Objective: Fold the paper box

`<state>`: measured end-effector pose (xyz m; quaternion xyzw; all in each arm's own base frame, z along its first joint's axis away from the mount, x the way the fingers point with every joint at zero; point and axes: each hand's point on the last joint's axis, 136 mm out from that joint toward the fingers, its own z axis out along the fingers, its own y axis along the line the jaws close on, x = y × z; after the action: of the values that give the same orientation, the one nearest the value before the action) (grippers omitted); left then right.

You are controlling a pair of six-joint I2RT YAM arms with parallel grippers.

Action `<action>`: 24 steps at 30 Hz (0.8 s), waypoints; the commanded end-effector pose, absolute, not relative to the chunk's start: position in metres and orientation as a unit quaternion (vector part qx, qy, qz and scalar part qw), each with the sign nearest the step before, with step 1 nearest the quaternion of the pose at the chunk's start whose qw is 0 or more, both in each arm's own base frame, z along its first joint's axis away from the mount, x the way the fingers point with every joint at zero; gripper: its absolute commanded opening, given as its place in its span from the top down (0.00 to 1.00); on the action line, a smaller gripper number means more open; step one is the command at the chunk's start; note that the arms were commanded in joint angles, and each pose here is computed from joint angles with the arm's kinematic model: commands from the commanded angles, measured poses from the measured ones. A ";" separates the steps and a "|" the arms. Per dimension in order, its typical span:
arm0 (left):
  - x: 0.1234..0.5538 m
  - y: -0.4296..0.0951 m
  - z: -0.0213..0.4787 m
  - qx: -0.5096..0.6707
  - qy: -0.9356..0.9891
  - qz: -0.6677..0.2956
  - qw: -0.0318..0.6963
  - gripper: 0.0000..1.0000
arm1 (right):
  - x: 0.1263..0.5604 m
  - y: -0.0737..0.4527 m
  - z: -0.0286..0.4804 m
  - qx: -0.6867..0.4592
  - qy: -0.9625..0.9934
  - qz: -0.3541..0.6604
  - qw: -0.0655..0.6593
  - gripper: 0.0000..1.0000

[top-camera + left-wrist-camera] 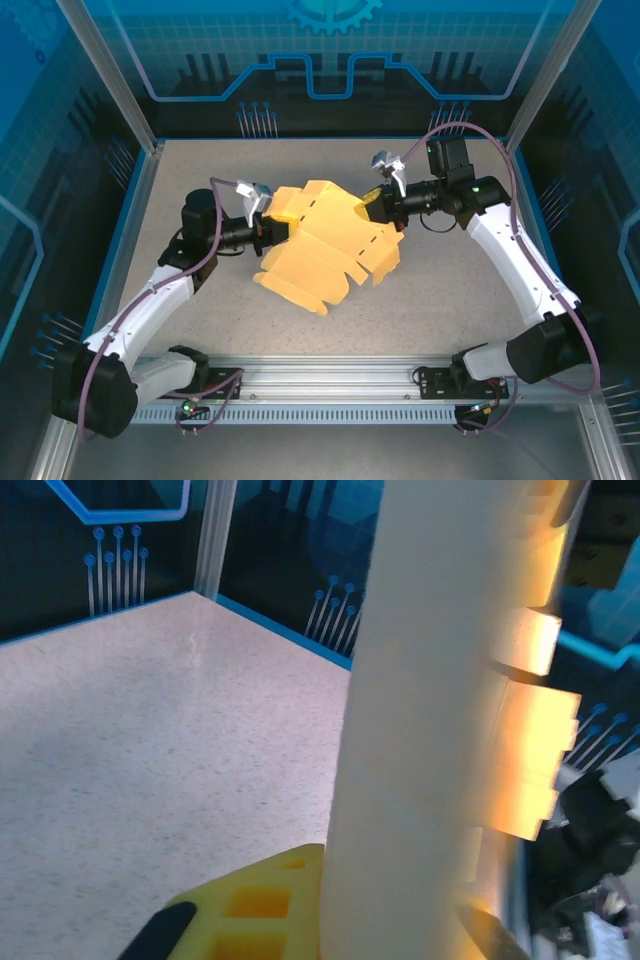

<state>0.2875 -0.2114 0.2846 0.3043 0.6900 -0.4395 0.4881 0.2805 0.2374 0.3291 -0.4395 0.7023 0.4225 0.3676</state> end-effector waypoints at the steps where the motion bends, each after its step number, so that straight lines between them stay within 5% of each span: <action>1: 0.286 -0.214 0.314 0.299 0.664 -0.470 0.498 1.00 | 0.282 0.233 0.335 -0.448 0.694 0.399 0.398 1.00; 17: 0.302 -0.209 0.324 0.145 0.725 -0.531 0.414 1.00 | 0.307 0.230 0.310 -0.473 0.670 0.045 0.571 1.00; 24: 0.306 -0.209 0.321 0.127 0.732 -0.536 0.400 1.00 | 0.310 0.237 0.294 -0.495 0.649 -0.043 0.576 1.00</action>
<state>0.2915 -0.2141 0.2804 0.1370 0.7577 -0.5342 0.3488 0.3048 0.2419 0.3138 -0.4879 0.6407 0.0142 0.5926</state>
